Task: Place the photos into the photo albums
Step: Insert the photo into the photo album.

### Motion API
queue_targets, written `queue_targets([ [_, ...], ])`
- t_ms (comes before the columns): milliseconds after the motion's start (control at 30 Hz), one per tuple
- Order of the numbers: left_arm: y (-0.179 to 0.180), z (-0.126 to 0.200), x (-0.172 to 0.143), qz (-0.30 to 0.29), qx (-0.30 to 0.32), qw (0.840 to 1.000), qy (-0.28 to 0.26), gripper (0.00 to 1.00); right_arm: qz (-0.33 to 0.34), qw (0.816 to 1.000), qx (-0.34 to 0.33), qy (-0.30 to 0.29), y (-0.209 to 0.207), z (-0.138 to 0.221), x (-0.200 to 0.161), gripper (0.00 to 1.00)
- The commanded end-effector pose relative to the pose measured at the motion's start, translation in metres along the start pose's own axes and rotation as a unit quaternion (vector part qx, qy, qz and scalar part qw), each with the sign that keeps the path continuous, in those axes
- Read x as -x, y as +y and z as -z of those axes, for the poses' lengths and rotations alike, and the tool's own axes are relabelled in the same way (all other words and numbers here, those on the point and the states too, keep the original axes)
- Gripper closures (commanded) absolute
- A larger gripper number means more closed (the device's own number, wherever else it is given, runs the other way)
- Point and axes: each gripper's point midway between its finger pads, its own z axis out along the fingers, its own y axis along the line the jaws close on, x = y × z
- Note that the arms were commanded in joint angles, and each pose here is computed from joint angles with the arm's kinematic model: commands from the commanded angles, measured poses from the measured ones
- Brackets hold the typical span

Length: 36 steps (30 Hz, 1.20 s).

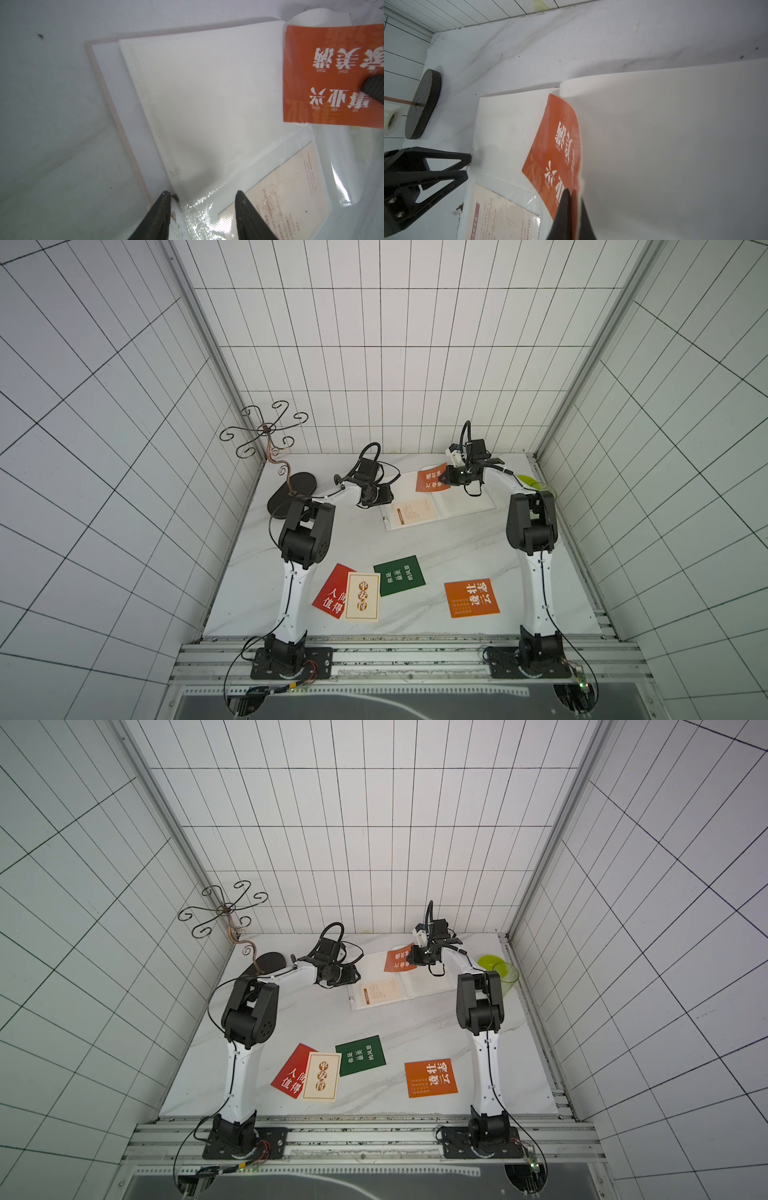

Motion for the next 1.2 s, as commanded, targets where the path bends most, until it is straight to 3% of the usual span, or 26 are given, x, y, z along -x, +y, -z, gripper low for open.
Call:
queue_targets([
  [0,0.024,-0.006,-0.024,0.013,0.036,0.999,0.038,0.49,0.017,1.0,0.014,-0.012,0.007,0.005,0.018,1.0],
  [300,0.023,-0.005,-0.023,0.014,0.033,0.999,0.037,0.49,0.016,0.999,0.043,-0.008,0.012,-0.002,0.017,0.99],
  [367,0.022,-0.004,-0.022,0.012,0.033,0.999,0.037,0.49,0.014,0.999,0.031,-0.011,0.009,-0.001,0.02,0.92],
  [433,0.023,-0.004,-0.023,0.013,0.033,0.999,0.038,0.49,0.004,1.0,-0.002,-0.021,0.0,0.004,0.027,0.73],
  [533,0.023,-0.003,-0.024,0.014,0.033,0.999,0.037,0.49,-0.009,0.998,-0.056,-0.04,-0.01,0.02,0.041,0.55],
  [600,0.022,-0.002,-0.024,0.015,0.031,0.999,0.037,0.49,-0.011,0.996,-0.073,-0.053,-0.012,0.031,0.05,0.5],
  [900,0.019,-0.002,-0.022,0.017,0.025,0.999,0.034,0.49,-0.03,0.995,-0.081,-0.058,-0.027,0.035,0.051,0.52],
  [1167,0.019,-0.001,-0.02,0.019,0.023,0.999,0.032,0.49,-0.03,0.997,-0.049,-0.057,-0.023,0.025,0.049,0.72],
])
